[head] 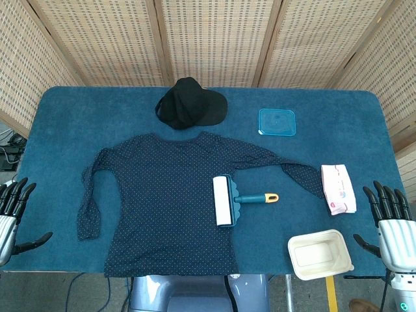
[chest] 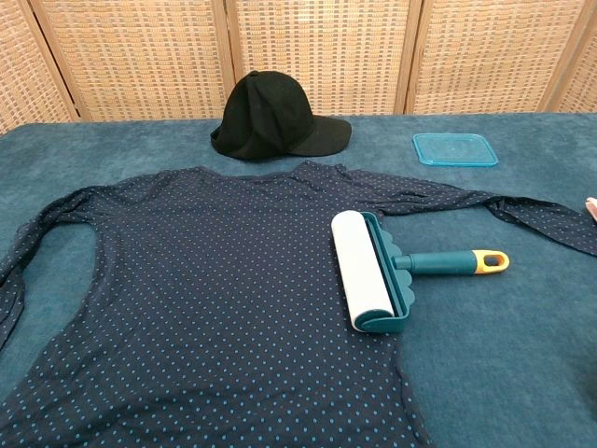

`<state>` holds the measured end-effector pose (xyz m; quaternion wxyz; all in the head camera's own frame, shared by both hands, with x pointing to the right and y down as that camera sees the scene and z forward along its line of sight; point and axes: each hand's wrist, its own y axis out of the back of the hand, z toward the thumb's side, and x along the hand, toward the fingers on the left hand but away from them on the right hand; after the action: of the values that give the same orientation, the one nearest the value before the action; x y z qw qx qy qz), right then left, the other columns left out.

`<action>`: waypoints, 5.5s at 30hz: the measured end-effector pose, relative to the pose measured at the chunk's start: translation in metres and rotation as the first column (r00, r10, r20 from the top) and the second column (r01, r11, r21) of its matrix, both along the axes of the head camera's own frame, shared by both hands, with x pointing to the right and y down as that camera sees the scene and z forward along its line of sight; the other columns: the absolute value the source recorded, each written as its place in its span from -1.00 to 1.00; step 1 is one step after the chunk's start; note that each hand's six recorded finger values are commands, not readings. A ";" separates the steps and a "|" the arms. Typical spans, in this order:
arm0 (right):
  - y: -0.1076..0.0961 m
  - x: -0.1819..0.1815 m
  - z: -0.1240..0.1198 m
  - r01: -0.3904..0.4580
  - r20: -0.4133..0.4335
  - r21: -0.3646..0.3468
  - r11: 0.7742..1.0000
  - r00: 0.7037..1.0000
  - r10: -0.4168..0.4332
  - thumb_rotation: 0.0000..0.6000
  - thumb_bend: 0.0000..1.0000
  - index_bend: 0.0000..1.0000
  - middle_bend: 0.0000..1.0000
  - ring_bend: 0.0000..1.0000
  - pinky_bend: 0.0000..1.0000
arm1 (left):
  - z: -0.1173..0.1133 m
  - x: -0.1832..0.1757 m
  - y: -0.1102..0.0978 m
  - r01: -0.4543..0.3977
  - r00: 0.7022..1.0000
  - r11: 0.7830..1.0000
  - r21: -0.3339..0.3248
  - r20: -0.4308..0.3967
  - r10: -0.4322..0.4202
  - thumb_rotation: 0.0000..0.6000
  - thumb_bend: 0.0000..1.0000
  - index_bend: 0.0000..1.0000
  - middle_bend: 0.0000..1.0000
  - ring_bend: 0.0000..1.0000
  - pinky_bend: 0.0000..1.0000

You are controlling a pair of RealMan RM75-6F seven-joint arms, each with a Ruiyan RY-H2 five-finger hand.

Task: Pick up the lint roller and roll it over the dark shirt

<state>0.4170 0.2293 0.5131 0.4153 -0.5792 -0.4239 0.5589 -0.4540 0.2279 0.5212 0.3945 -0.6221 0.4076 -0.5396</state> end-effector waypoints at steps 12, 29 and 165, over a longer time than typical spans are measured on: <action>-0.010 -0.008 0.010 0.034 -0.018 -0.035 0.999 0.999 -0.035 1.00 -1.00 -1.00 -0.12 -0.17 -0.99 | 0.002 -0.003 -0.003 0.012 1.000 1.000 -0.004 0.002 -0.012 1.00 -1.00 -1.00 -1.00 -1.00 -1.00; -0.123 -0.093 0.076 0.229 -0.066 -0.320 0.919 0.963 -0.263 1.00 -1.00 -0.69 1.00 1.00 1.00 | 0.020 -0.002 -0.013 0.031 0.999 0.998 -0.046 0.029 -0.029 1.00 -1.00 -1.00 -1.00 -1.00 -1.00; -0.126 -0.314 0.178 0.495 -0.530 -0.423 0.759 0.544 -0.651 1.00 0.60 0.46 1.00 1.00 1.00 | 0.039 -0.025 -0.030 0.105 0.994 0.985 -0.133 -0.004 -0.107 1.00 -1.00 -1.00 -1.00 -1.00 -1.00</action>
<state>0.1035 0.1035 0.6907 0.6274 -0.4972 0.0276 0.5987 -0.4787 0.1976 0.5599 0.3208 -0.6272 0.4055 -0.5825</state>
